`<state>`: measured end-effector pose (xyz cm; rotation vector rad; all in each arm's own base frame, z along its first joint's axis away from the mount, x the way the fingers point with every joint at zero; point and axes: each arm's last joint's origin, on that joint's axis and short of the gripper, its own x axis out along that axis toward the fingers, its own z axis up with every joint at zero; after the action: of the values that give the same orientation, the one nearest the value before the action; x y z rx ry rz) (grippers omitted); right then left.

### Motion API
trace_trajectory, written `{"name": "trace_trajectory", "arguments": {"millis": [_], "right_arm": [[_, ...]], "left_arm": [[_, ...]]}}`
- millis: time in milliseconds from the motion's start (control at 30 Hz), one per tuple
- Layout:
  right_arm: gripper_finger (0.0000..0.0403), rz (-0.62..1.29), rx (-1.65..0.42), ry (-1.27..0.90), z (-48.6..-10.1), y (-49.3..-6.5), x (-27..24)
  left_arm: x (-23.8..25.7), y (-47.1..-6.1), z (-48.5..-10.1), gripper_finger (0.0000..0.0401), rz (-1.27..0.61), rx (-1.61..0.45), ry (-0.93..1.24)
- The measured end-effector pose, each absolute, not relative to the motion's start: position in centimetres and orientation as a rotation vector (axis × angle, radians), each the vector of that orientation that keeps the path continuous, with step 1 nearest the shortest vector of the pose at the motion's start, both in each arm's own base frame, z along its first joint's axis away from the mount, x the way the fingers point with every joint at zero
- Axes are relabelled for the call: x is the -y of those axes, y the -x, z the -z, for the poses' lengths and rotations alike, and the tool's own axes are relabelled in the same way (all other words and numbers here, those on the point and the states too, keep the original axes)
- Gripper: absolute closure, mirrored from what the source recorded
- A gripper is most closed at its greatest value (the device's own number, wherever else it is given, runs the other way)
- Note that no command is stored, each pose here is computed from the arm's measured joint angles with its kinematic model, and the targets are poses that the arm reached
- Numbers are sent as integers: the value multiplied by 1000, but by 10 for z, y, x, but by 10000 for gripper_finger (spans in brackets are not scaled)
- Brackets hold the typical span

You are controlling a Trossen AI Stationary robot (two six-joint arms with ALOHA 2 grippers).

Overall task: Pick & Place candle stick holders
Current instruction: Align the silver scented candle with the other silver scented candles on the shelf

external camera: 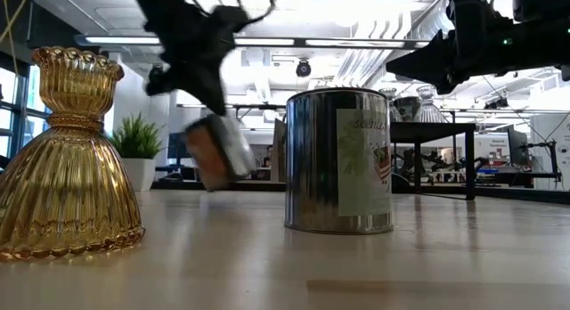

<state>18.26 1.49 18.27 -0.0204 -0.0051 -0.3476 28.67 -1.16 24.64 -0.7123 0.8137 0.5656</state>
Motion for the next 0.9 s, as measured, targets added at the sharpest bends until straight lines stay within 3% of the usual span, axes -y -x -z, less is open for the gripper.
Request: {"name": "trace_trajectory", "arguments": {"millis": [367,567,900], "right_arm": [[402,342,0,24,-182,-183,-15],[402,335,-1,24,-182,-183,-15],[401,329,-3,18,-182,-183,-15]], "left_arm": [[11,-362,-240,400,-486,-811,530],[-1,-384,-237,398,-455,-781,550],[-5,-389,-237,336,-423,-766,542]]}}
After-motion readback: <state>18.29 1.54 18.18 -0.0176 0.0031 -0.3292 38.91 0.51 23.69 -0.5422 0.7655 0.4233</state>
